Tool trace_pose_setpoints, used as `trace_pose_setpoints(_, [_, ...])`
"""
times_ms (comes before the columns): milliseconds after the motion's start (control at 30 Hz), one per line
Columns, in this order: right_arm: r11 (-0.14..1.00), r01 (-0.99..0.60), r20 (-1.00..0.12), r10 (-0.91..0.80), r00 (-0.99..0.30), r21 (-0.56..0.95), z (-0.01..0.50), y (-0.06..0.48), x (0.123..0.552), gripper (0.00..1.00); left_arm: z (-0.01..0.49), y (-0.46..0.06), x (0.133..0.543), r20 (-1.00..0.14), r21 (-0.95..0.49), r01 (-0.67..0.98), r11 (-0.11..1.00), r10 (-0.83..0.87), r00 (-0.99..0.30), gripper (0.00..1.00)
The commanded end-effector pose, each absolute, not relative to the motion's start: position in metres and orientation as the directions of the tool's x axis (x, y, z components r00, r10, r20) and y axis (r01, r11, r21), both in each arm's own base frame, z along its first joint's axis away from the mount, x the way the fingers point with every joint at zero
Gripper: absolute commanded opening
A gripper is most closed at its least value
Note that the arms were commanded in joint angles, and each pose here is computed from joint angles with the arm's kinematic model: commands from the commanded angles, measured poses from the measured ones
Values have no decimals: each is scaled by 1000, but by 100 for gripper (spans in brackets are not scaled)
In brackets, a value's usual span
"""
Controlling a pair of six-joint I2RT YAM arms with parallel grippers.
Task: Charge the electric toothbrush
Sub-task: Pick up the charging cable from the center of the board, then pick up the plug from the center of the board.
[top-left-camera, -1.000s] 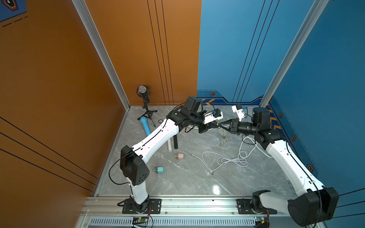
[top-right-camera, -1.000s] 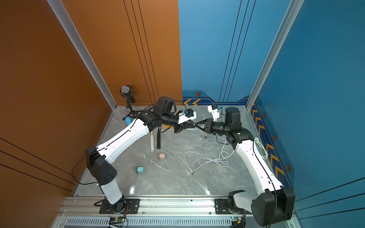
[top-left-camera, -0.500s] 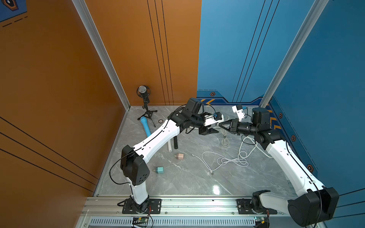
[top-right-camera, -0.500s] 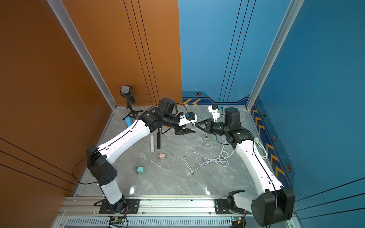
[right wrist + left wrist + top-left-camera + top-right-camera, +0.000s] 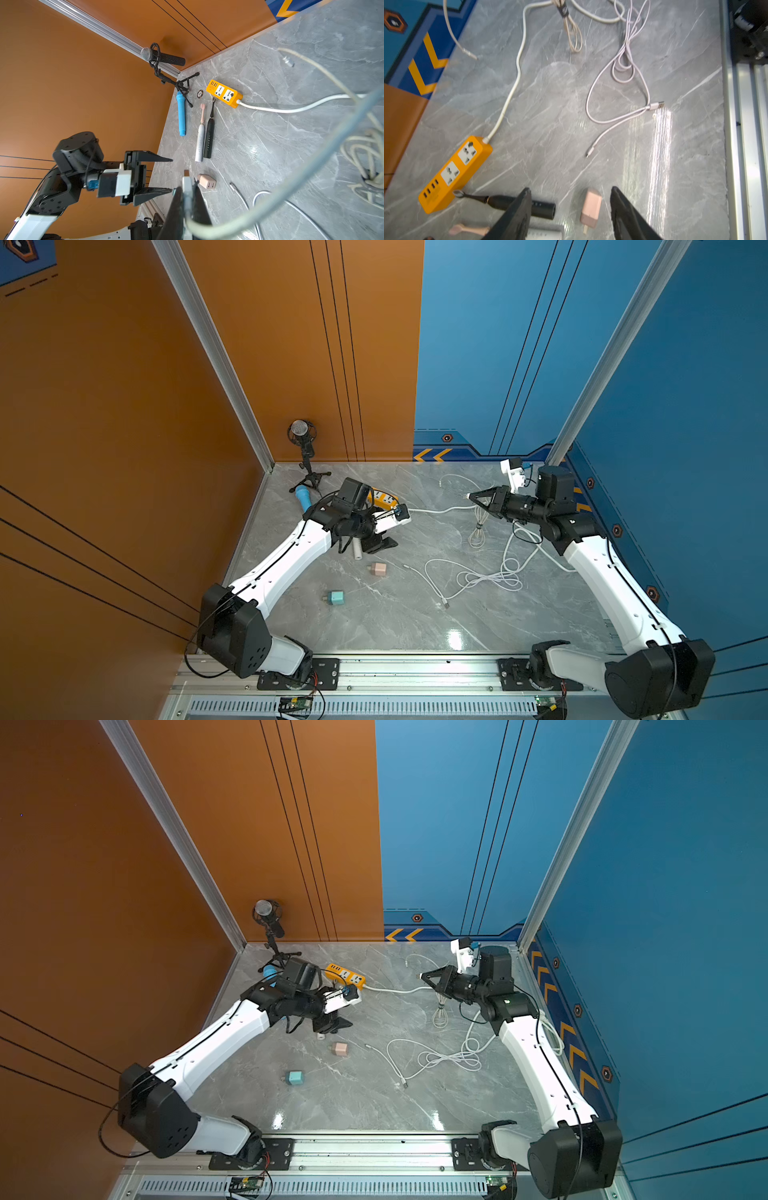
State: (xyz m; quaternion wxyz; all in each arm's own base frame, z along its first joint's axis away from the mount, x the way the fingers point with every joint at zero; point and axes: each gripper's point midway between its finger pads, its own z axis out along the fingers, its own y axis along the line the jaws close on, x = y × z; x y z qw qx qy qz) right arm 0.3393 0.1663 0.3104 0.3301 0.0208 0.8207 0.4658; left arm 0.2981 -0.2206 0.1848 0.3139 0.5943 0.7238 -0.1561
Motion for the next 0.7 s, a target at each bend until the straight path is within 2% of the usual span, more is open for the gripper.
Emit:
trace_pose_setpoints(0, [567,-316,-560,325,-762,760,317,165,334,1,139,-207,259,-548,66,992,104,835,-51,62])
trace_pose_setpoints(300, [571,-311,-550,311,-775,760,309,162,326,2,89,-208,281,-539,-164,973,162,811,-226,54])
trace_pose_setpoints(500, [566,-317,-546,294,-785,761,310,161,321,2,69,-204,279,-523,-184,968,170,817,-243,54])
trace_pose_setpoints(667, [570,-317,-550,296,-781,758,314,157,319,2,45,-195,266,-476,-103,982,159,859,-189,54])
